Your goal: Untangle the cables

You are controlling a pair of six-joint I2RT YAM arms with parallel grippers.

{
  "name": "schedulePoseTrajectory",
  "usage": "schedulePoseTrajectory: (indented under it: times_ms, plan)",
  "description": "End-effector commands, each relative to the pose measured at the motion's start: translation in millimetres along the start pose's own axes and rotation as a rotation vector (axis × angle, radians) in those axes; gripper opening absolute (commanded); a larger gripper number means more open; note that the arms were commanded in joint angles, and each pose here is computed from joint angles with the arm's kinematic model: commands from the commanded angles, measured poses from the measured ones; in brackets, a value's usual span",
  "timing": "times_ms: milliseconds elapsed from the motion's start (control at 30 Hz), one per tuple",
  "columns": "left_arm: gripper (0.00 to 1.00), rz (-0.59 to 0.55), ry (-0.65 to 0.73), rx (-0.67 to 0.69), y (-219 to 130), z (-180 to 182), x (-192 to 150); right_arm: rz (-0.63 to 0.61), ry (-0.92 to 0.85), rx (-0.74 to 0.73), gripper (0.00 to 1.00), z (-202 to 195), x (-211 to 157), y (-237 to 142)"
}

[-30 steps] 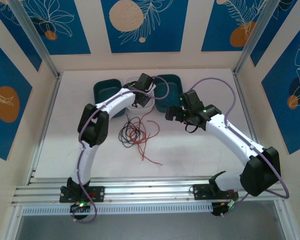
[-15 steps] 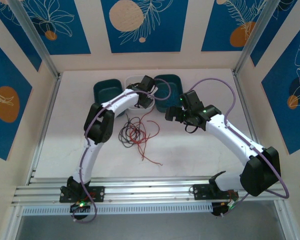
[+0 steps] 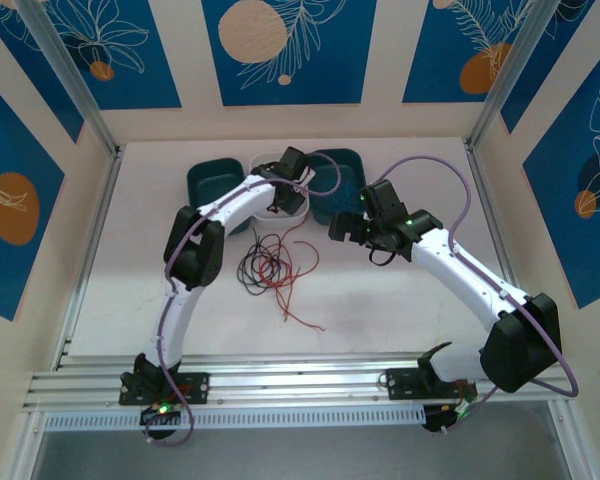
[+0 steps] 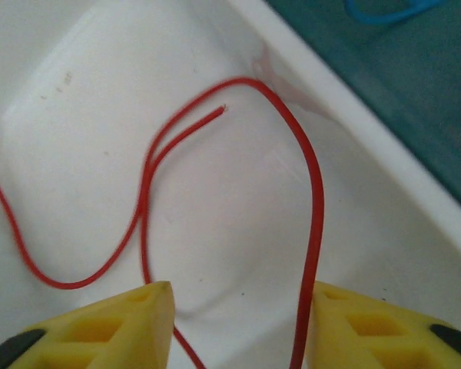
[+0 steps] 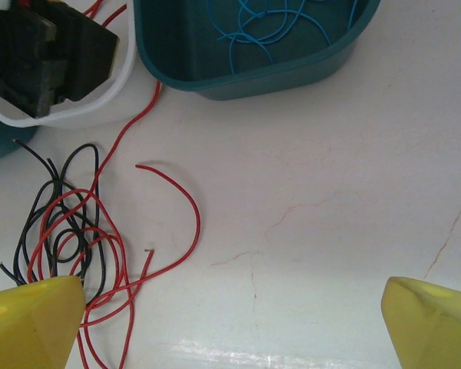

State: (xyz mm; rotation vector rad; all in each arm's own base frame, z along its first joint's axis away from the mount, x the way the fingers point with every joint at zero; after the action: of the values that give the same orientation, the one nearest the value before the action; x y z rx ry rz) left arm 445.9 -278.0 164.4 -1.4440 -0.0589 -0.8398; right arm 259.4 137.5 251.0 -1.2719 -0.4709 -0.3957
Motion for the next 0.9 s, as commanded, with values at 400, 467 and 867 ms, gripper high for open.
schedulePoseTrajectory:
  times_ms: [400, 467, 867]
  plan:
    - [0.79, -0.173, -0.148, -0.064, -88.9, 16.3, 19.1, 0.023, -0.013, 0.032, 0.99, 2.4, -3.0, 5.0]
    - [0.88, -0.194, -0.186, -0.077, -102.2, 18.5, 15.3, 0.04, -0.022, 0.049, 0.97, 5.3, -3.8, 9.6]
    - [1.0, -0.323, -0.561, -0.067, -173.7, 40.6, -72.6, 0.161, -0.135, 0.135, 0.79, 51.6, -12.1, 49.6]
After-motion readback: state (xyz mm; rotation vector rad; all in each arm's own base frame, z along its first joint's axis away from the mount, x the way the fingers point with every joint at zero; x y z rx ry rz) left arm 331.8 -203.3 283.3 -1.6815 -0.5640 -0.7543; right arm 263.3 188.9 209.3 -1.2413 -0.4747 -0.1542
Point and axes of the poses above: each hand's point on the last joint's axis, 136 mm out from that joint toward the fingers, its own y axis out along the fingers, its own z axis along the line the jaws close on, x = y × z, the point moved 10 cm from there along -y, back along the fingers, and after that the axes turned 10 degrees about -y, right-handed, at the moved point
